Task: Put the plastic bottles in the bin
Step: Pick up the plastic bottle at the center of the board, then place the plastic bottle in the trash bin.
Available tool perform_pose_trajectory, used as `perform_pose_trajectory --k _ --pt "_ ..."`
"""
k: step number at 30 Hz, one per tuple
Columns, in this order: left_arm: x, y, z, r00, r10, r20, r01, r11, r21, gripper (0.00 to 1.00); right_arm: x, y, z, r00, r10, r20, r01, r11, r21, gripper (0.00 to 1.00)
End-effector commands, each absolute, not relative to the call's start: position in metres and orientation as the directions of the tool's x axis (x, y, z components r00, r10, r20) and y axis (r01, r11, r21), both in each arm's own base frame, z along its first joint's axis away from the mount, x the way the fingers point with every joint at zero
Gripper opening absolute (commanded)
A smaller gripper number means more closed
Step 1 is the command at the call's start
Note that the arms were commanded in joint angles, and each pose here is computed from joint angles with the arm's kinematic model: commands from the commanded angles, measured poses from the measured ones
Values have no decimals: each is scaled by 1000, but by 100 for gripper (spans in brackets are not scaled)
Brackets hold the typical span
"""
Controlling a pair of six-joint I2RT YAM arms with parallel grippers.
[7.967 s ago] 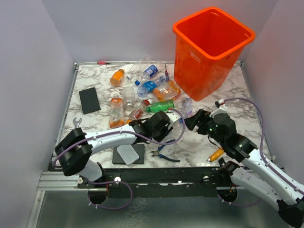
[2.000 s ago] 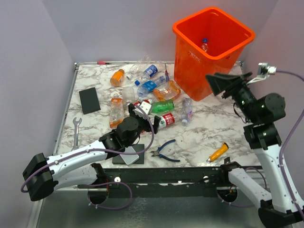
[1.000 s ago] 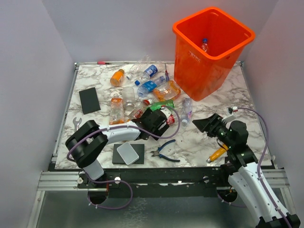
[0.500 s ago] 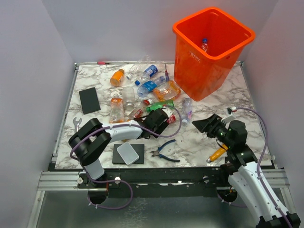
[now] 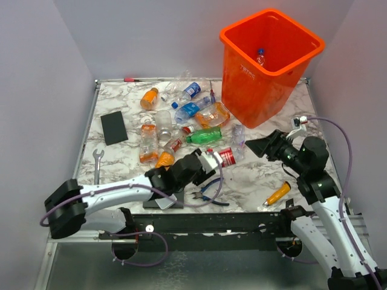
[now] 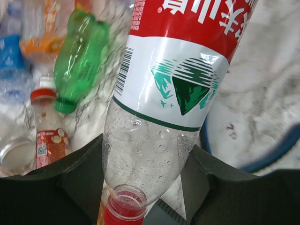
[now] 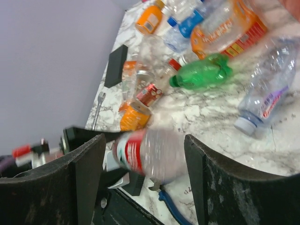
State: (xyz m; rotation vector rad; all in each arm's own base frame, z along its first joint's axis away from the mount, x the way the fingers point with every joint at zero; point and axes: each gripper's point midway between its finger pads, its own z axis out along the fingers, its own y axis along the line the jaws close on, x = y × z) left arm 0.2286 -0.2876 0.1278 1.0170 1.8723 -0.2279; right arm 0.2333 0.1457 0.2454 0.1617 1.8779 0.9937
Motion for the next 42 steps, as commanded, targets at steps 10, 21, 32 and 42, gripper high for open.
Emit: perform_pose_trajectory --k 10,21,32,42 --pt "149 -290 203 728 462 -506 542 63 838 31 185 179 290 -659 161 -735 -559 549 622 75" --pt "173 -297 206 853 521 -24 180 -251 951 19 146 205 262 -772 79 -630 -579 323 749 78" --pt "170 -319 229 883 468 -29 144 -212 967 17 130 252 209 -783 -101 -613 -595 409 692 81" --pt "164 -314 241 887 454 -82 165 -147 975 13 165 268 197 -707 -80 -703 -619 551 560 79"
